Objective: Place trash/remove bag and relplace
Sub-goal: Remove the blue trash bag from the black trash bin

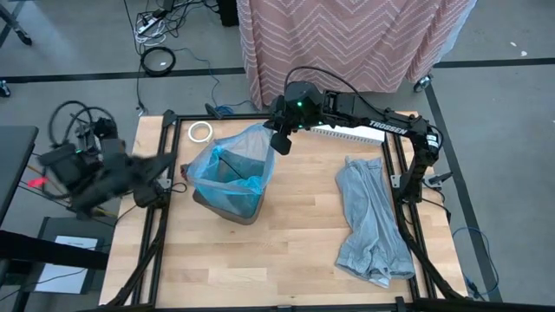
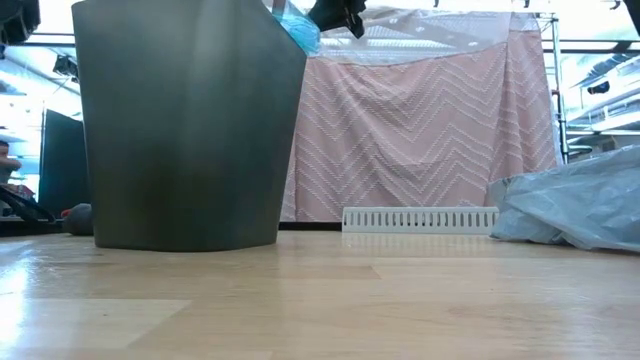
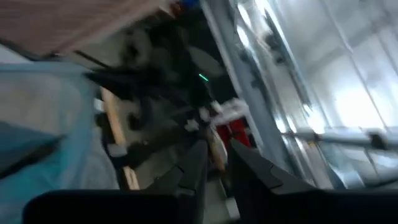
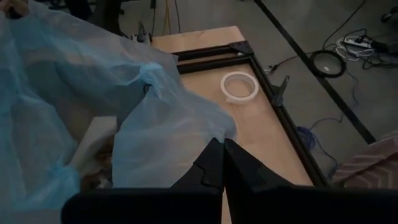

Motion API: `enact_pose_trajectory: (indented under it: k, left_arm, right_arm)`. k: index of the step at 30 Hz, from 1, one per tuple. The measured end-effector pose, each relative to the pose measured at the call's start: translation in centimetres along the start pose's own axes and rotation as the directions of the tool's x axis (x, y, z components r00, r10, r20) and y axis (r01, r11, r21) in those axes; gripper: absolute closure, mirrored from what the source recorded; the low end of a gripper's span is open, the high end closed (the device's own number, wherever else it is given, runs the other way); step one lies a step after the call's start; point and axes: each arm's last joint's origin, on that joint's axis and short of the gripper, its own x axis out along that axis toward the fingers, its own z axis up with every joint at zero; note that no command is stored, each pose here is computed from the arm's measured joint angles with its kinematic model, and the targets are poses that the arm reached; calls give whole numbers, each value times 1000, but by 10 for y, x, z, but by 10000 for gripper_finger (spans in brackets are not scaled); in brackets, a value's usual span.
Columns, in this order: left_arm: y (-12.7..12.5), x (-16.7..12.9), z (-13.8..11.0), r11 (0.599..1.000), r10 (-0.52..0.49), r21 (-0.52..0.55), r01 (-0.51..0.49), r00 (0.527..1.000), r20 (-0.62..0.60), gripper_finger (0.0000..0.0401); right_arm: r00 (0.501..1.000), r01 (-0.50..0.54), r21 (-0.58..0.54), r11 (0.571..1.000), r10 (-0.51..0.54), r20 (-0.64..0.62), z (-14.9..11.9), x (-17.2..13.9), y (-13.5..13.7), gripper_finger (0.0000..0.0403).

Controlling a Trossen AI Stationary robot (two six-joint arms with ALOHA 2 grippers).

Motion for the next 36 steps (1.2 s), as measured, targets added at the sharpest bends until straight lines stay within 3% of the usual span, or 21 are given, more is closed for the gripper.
enact_pose_trajectory:
  k: [5,10,16,19,22,24,26,28,30,34,36]
  left_arm:
    - [3,-6,-4,996,-3,-87,0,999,-40,370]
    - [41,-7,-47,985,-11,-173,4,999,-43,395]
    - [102,-10,-97,904,-12,-427,-10,999,-50,397]
    - [104,-13,-102,889,-17,-458,-14,998,-64,397]
    - [88,-4,-92,944,-14,-329,4,999,-30,397]
    - [74,6,-83,995,-47,-85,46,999,-15,397]
    - [60,16,-73,979,-138,149,140,990,-22,397]
    - [44,25,-62,884,-309,360,298,951,-30,397]
    - [29,32,-49,723,-483,558,408,875,-14,397]
    - [4,39,-28,442,-646,822,358,763,16,396]
    - [-7,41,-22,290,-628,926,241,778,-6,396]
  right_arm:
    - [1000,-18,-10,1000,18,-2,0,0,-1,403]
    - [1000,-11,-20,1000,11,-2,0,0,-5,403]
    - [1000,-3,-24,1000,3,-7,-1,0,-10,403]
    - [1000,-1,-32,999,0,-7,-1,0,-11,403]
    - [1000,2,-36,999,-2,-7,-1,0,-14,403]
    - [1000,2,-36,999,-3,-7,-1,0,-14,403]
    - [1000,3,-34,999,-3,-6,-1,0,-15,403]
    - [1000,4,-32,999,-4,-4,-1,0,-17,403]
    - [1000,-1,-29,1000,1,-8,-1,0,-19,403]
    - [1000,4,-25,1000,-4,-13,-2,0,-21,403]
    - [1000,4,-25,1000,-4,-14,-2,0,-21,403]
